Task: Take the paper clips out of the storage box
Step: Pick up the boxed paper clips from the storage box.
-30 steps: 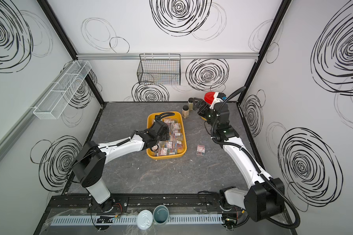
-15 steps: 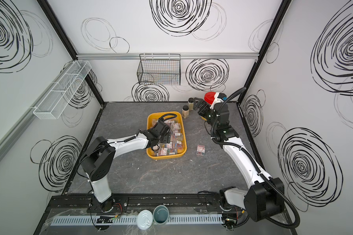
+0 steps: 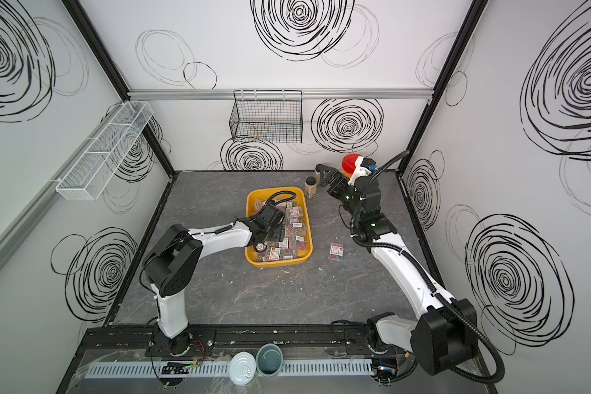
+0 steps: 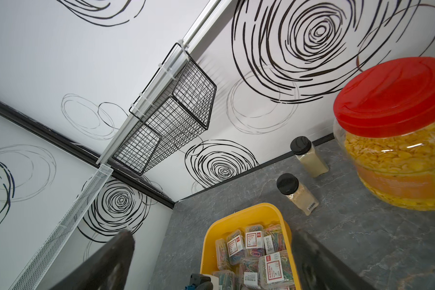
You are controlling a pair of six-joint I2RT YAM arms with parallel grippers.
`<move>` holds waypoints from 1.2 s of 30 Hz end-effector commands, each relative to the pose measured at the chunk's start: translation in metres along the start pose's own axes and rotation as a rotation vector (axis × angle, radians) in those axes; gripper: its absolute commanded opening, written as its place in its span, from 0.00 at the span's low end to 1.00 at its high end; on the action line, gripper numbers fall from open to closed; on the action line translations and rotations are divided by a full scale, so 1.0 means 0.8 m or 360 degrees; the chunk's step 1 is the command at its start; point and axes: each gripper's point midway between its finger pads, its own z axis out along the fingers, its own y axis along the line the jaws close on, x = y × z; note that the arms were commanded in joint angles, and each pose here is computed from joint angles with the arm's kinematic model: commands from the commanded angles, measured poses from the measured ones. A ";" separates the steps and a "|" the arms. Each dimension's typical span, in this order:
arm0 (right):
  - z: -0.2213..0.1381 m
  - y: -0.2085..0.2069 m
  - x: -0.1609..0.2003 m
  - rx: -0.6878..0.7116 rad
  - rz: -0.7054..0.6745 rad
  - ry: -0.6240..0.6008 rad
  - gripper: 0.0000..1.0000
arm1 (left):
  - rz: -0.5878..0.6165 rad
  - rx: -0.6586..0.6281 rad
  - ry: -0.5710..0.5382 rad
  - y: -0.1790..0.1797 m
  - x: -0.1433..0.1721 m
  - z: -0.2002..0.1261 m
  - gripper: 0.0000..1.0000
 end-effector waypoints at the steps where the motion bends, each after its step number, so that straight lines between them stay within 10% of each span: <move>1: 0.005 0.007 -0.008 -0.0006 -0.0004 -0.0003 1.00 | 0.0018 0.0015 0.0008 -0.005 -0.007 0.007 0.80; 14: 0.006 0.026 -0.006 -0.0085 -0.0070 0.0016 1.00 | 0.0019 0.0036 -0.0024 -0.012 -0.022 0.006 0.55; 36: 0.032 0.065 0.030 -0.0136 -0.0139 0.0110 1.00 | -0.0244 -0.0030 -0.0491 0.078 -0.059 -0.152 0.35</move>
